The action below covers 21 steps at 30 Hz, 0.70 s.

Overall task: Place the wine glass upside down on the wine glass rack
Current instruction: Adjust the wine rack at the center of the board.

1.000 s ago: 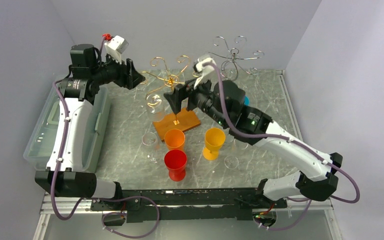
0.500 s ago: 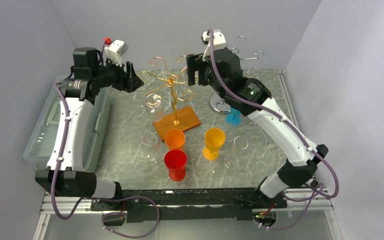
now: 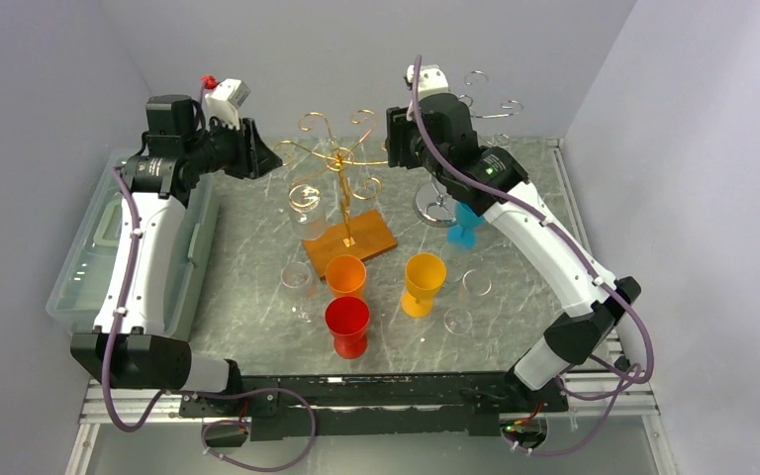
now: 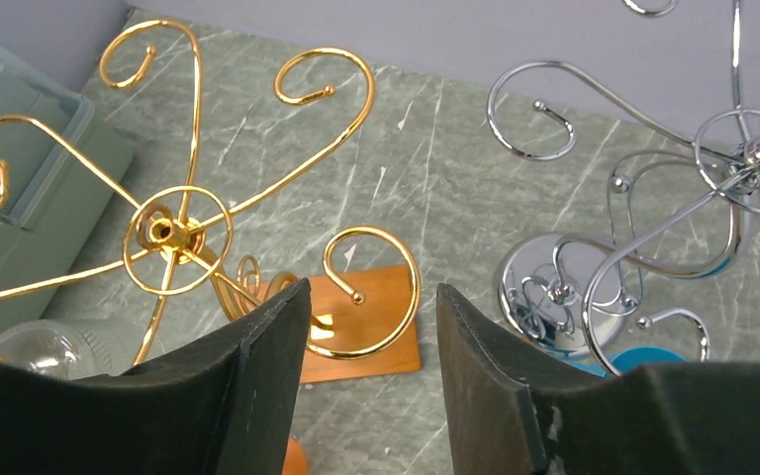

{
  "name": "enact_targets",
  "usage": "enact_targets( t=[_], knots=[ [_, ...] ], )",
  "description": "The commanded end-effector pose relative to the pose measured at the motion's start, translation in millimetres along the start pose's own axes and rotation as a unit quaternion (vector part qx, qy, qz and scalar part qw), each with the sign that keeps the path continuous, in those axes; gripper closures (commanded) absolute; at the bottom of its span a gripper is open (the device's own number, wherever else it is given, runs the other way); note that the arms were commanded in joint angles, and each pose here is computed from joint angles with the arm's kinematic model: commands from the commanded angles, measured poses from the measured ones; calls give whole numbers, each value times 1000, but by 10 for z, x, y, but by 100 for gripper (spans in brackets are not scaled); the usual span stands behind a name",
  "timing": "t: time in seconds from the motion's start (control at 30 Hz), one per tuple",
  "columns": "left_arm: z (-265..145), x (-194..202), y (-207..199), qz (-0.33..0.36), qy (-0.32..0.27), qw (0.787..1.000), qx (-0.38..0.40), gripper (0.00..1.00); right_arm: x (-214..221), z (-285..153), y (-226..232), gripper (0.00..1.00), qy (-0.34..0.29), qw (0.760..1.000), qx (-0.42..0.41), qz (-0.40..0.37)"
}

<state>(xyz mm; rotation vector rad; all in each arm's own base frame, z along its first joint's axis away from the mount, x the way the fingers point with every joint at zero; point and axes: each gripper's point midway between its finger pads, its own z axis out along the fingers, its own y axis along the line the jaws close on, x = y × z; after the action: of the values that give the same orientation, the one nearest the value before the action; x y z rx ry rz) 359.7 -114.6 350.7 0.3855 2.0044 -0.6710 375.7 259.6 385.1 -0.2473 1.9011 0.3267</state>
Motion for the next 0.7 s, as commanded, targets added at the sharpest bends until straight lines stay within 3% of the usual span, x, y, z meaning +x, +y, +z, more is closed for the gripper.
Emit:
enact_targets(
  t=[0.0, 0.4, 0.67],
  knots=[
    [84, -26, -35, 0, -10, 1000, 21, 61, -61, 25, 61, 49, -13, 1000, -21, 19],
    [182, -114, 98, 12, -18, 1000, 3, 69, 168, 138, 69, 56, 11, 999, -26, 21],
    [299, -301, 221, 25, -34, 999, -9, 70, 329, 152, 178, 64, 25, 997, -55, 45]
  ],
)
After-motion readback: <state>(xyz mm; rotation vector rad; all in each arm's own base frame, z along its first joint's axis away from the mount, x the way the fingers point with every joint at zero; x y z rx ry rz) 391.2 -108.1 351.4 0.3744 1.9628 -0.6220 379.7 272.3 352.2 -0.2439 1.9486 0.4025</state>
